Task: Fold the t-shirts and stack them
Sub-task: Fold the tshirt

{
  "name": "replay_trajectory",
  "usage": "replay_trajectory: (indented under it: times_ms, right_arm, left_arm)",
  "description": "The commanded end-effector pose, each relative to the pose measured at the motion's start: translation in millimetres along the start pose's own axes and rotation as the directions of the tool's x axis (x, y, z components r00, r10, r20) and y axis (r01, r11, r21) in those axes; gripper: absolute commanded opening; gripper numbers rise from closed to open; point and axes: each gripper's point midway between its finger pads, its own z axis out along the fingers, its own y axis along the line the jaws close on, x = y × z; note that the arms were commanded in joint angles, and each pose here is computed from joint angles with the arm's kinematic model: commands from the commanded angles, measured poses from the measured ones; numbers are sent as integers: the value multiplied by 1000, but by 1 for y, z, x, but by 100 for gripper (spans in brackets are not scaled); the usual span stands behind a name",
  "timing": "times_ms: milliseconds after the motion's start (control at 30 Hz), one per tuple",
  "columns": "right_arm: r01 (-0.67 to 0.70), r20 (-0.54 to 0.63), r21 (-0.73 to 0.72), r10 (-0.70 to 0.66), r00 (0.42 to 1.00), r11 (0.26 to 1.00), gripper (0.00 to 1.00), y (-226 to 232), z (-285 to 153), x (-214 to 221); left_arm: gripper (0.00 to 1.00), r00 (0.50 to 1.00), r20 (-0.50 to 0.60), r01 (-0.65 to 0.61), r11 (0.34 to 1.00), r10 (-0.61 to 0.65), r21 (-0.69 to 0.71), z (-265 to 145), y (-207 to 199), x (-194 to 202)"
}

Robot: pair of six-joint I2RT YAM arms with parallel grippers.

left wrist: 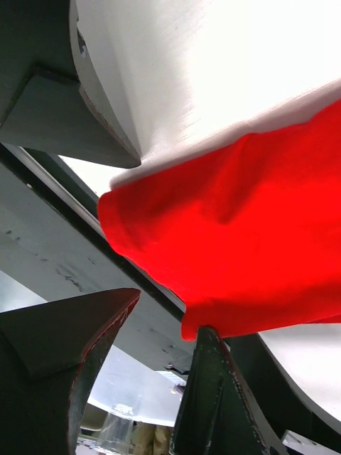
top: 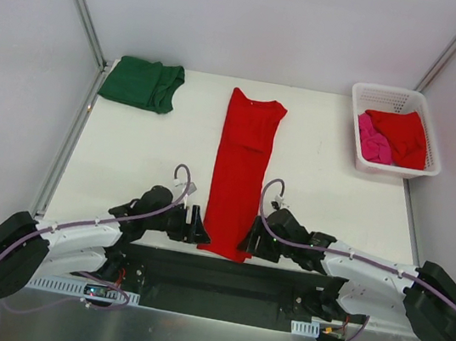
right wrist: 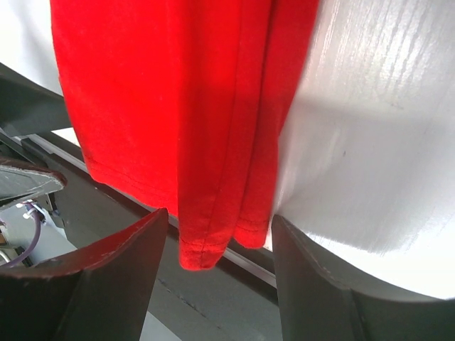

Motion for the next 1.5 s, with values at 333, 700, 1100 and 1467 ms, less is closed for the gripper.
replay_trajectory:
  times_ms: [333, 700, 1100, 1467]
  right_arm:
    - [19, -4, 47, -19, 1000, 999, 63, -5, -5, 0]
    - [19, -11, 57, -18, 1000, 998, 64, -6, -7, 2]
    - [19, 8, 80, -20, 1000, 997, 64, -7, -6, 0]
    - [26, -6, 97, -26, 1000, 995, 63, -9, -4, 4]
  left_arm:
    - [71, 997, -72, 34, 995, -41, -95, 3, 21, 23]
    - [72, 996, -80, 36, 995, -43, -90, 3, 21, 26]
    - [72, 994, -105, 30, 995, -40, -99, 5, 23, 30]
    - [72, 992, -121, 19, 994, -31, -105, 6, 23, 32]
